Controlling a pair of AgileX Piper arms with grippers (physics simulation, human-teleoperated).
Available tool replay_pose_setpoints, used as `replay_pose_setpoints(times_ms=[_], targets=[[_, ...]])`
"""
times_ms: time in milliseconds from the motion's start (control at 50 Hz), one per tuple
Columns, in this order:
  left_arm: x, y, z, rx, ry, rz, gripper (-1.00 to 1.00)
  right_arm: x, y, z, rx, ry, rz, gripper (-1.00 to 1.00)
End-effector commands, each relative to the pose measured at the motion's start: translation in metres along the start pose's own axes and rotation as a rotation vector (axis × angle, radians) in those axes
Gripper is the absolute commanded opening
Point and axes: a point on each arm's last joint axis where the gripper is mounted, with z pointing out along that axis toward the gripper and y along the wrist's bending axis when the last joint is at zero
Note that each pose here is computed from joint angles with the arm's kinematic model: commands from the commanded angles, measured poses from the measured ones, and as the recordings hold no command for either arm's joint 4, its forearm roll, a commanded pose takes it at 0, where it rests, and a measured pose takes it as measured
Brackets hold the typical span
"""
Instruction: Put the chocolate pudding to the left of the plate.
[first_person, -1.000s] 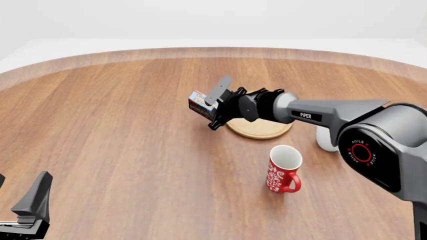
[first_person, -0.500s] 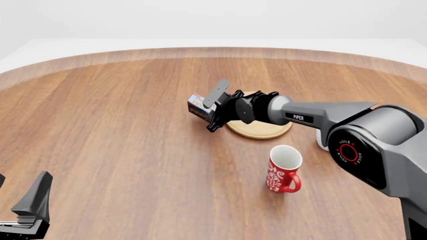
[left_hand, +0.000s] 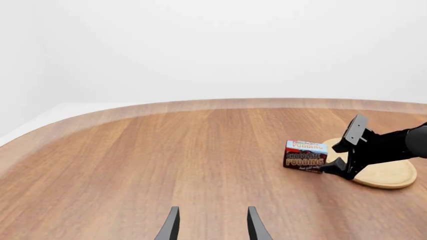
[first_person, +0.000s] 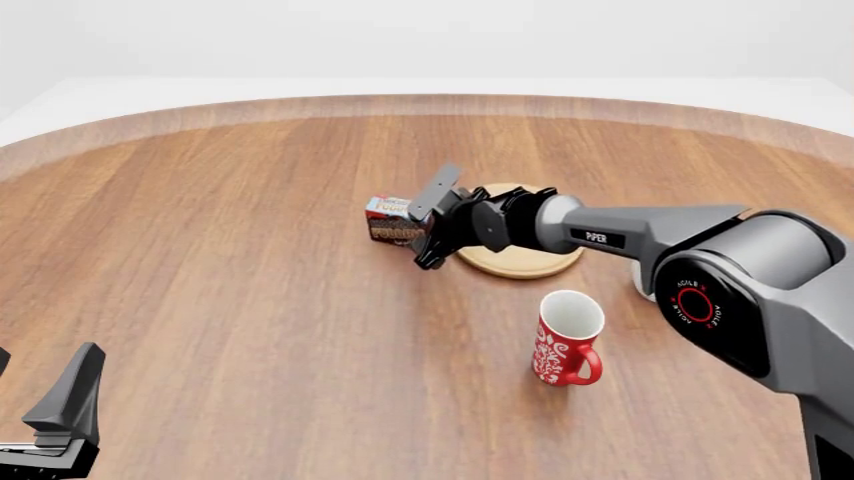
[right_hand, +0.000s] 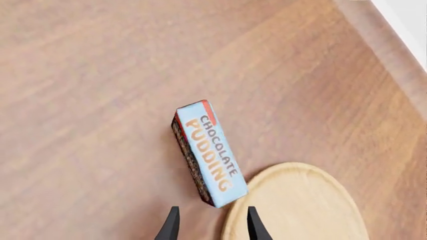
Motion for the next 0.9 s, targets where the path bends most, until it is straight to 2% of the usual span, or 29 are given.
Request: replay_pose_setpoints(times_ms=[20, 720, 900], targets=[[0.000, 0.000, 0.000, 0.000, 0.000, 0.000, 1.00, 0.002, -0.001, -0.011, 0.006, -0.005, 0.013, 1.00], [0.000, 0.000, 0.000, 0.000, 0.000, 0.000, 1.00, 0.006, 0.005, -0.071, 0.030, -0.068, 0.056, 1.00], [0.000, 0.000, 0.000, 0.000, 0.000, 0.000, 1.00, -0.003, 0.016, -0.107, 0.024, -0.124, 0.071, 1.00]])
